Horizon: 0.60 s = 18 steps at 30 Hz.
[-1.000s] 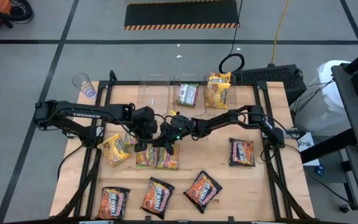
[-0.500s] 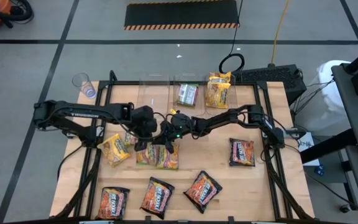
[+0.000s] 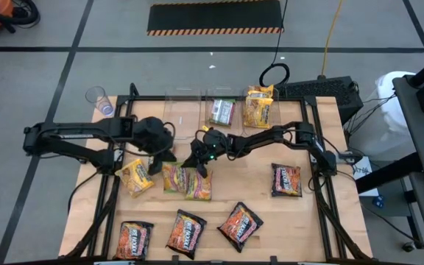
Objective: Sort Maruchan noodles
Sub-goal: Put the green noodle pack into the center transparent bin
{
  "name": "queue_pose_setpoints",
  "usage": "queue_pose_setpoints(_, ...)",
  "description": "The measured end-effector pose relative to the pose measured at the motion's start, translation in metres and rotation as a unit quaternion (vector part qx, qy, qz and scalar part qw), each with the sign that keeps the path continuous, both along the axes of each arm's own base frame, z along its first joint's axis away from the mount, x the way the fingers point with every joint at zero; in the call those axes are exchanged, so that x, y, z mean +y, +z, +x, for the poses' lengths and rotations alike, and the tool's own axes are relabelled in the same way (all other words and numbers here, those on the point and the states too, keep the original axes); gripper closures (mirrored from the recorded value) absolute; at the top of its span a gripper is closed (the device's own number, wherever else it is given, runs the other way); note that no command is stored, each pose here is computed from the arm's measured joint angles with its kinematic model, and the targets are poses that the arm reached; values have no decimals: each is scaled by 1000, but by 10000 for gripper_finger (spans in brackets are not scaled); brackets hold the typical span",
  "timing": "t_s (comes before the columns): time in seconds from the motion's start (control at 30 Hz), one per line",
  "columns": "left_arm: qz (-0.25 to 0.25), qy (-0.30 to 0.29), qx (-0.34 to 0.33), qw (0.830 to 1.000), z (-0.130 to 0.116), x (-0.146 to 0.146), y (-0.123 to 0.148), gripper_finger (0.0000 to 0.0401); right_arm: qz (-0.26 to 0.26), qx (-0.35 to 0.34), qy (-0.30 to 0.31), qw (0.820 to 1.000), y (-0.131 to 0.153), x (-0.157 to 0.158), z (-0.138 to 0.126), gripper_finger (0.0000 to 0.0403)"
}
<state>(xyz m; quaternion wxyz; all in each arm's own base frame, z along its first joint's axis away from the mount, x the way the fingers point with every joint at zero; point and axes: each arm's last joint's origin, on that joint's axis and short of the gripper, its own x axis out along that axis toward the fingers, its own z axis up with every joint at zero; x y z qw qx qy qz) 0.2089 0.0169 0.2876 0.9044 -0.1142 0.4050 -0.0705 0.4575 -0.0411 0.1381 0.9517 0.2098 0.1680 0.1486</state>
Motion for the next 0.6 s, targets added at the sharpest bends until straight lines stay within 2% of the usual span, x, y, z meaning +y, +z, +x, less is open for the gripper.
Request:
queue_pose_setpoints(0.33,24,46,53,997,-46,-4,10,378,-86,-12,12,996,61,-9,-20,403)
queue_pose_setpoints(0.6,33,60,62,996,-58,-4,12,377,-140,-52,2,989,109,-13,-39,403)
